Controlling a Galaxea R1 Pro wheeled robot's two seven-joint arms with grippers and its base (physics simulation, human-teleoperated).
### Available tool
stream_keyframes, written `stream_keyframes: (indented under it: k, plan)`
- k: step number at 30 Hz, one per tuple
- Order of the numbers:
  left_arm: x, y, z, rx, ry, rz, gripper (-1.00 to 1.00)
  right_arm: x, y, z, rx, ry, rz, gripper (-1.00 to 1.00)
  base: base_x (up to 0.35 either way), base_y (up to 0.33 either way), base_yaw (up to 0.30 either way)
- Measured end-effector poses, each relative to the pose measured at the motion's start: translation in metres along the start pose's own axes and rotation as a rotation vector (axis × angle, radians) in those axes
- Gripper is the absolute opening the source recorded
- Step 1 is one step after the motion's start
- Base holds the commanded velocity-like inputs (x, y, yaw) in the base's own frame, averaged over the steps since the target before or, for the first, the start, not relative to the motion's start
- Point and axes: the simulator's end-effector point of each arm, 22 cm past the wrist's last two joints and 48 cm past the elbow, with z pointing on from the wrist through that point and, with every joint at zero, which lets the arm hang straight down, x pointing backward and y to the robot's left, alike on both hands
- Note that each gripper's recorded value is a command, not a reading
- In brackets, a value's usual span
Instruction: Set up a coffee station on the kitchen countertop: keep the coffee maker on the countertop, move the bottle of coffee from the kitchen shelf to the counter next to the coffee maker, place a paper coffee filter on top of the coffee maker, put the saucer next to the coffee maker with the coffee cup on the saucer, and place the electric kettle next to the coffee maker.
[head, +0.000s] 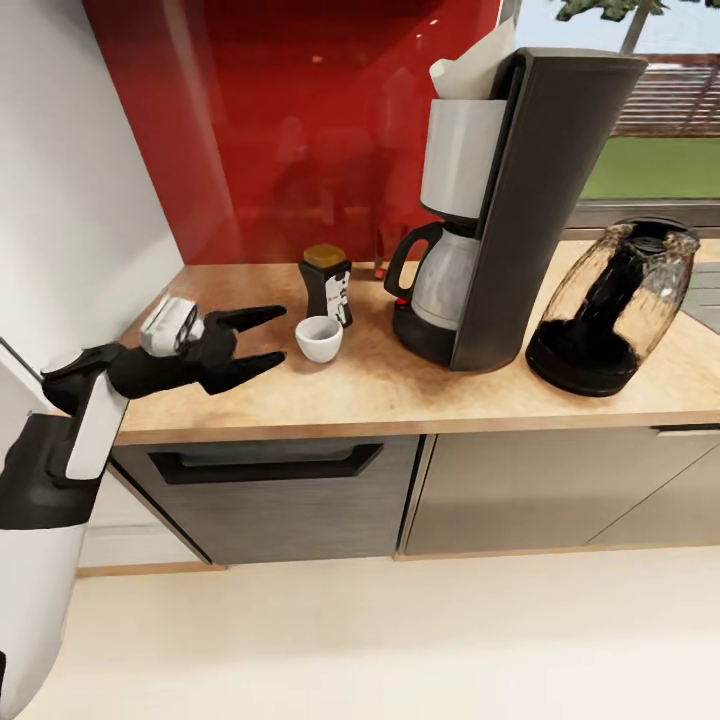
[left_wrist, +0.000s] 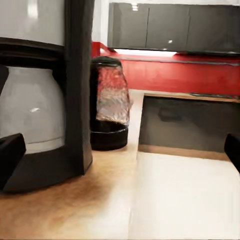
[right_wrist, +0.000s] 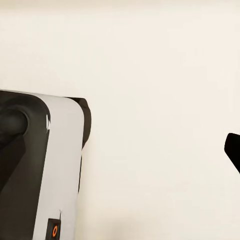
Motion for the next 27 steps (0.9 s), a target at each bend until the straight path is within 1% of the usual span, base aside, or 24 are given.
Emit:
stream_keyframes:
  k: [1,2,3,4,6,7,8,9,10,11,12,14,16,17,18,19,20,21,22,24,25,26,27]
  plan:
    - [0.002,-0.012,-0.001,0.049,-0.004,-0.008,1.0,0.0,0.0,0.0,0.0,0.0,0.0,1.0,0.0,0.0,0.0]
    - [0.013,-0.029,-0.001,0.11,-0.007,-0.04,1.0,0.0,0.0,0.0,0.0,0.0,0.0,1.0,0.0,0.0,0.0]
    - [0.018,-0.034,0.001,0.127,-0.009,-0.054,1.0,0.0,0.0,0.0,0.0,0.0,0.0,1.0,0.0,0.0,0.0]
    - [0.028,-0.045,0.006,0.16,-0.013,-0.083,1.0,0.0,0.0,0.0,0.0,0.0,0.0,1.0,0.0,0.0,0.0]
    - [0.038,-0.059,0.012,0.204,-0.016,-0.114,1.0,0.0,0.0,0.0,-0.001,0.0,0.0,1.0,0.0,0.0,0.0]
    - [0.049,-0.073,0.015,0.248,-0.017,-0.144,1.0,0.0,0.0,0.0,-0.001,0.001,0.0,1.0,0.0,0.0,0.0]
    - [0.055,-0.08,0.017,0.271,-0.015,-0.161,1.0,0.0,0.0,0.0,-0.001,0.0,0.0,1.0,0.0,0.0,0.0]
    - [0.066,-0.093,0.019,0.307,-0.012,-0.193,1.0,0.0,0.0,0.0,-0.001,0.0,0.0,1.0,0.0,0.0,0.0]
    - [0.072,-0.1,0.02,0.324,-0.008,-0.211,1.0,0.0,0.0,0.0,-0.001,0.0,0.0,1.0,0.0,0.0,0.0]
    - [0.085,-0.113,0.023,0.353,0.0,-0.247,1.0,0.0,0.0,0.0,-0.001,0.001,-0.001,1.0,0.0,0.0,0.0]
    - [0.12,-0.143,0.025,0.401,0.016,-0.327,1.0,0.0,0.001,0.0,-0.003,0.001,-0.001,1.0,0.0,0.0,0.0]
    - [0.153,-0.163,0.019,0.395,0.008,-0.395,1.0,0.0,0.001,0.0,-0.004,0.001,-0.001,1.0,0.0,0.0,0.0]
    - [0.196,-0.183,0.004,0.36,-0.009,-0.479,1.0,0.0,0.001,0.0,-0.006,0.001,-0.001,1.0,0.0,0.0,0.0]
    - [0.22,-0.193,-0.006,0.342,-0.014,-0.531,1.0,0.0,0.002,0.0,-0.007,0.001,-0.001,1.0,0.0,0.0,0.0]
    - [0.233,-0.198,-0.013,0.33,-0.014,-0.563,1.0,0.0,0.002,0.0,-0.007,0.001,-0.001,1.0,0.0,0.0,0.0]
    - [0.273,-0.213,-0.042,0.309,-0.006,-0.637,1.0,0.0,0.002,0.0,-0.007,0.001,-0.001,1.0,0.0,0.0,0.0]
    - [0.315,-0.213,-0.065,0.223,0.032,-0.75,1.0,0.0,0.002,0.0,-0.008,0.001,-0.001,1.0,0.0,0.0,0.0]
    - [0.342,-0.216,-0.086,0.162,0.064,-0.788,1.0,0.0,0.002,0.0,-0.008,0.001,-0.001,1.0,0.0,0.0,0.0]
    - [0.375,-0.221,-0.114,0.081,0.106,-0.849,1.0,0.0,0.002,0.0,-0.007,0.0,0.0,1.0,0.0,0.0,0.0]
    - [0.432,-0.243,-0.173,-0.089,0.189,-0.989,1.0,0.0,0.001,0.0,-0.005,0.0,0.001,1.0,0.0,0.0,0.0]
    - [0.444,-0.251,-0.188,-0.133,0.21,-1.031,1.0,0.0,0.001,0.0,-0.005,0.0,0.002,1.0,0.0,0.0,0.0]
    - [0.463,-0.268,-0.222,-0.218,0.257,-1.101,1.0,-0.001,0.0,0.0,0.001,-0.003,0.006,1.0,0.0,0.0,0.0]
    - [0.478,-0.289,-0.254,-0.301,0.305,-1.184,1.0,-0.002,-0.002,0.0,0.011,-0.011,0.013,1.0,0.0,0.0,0.0]
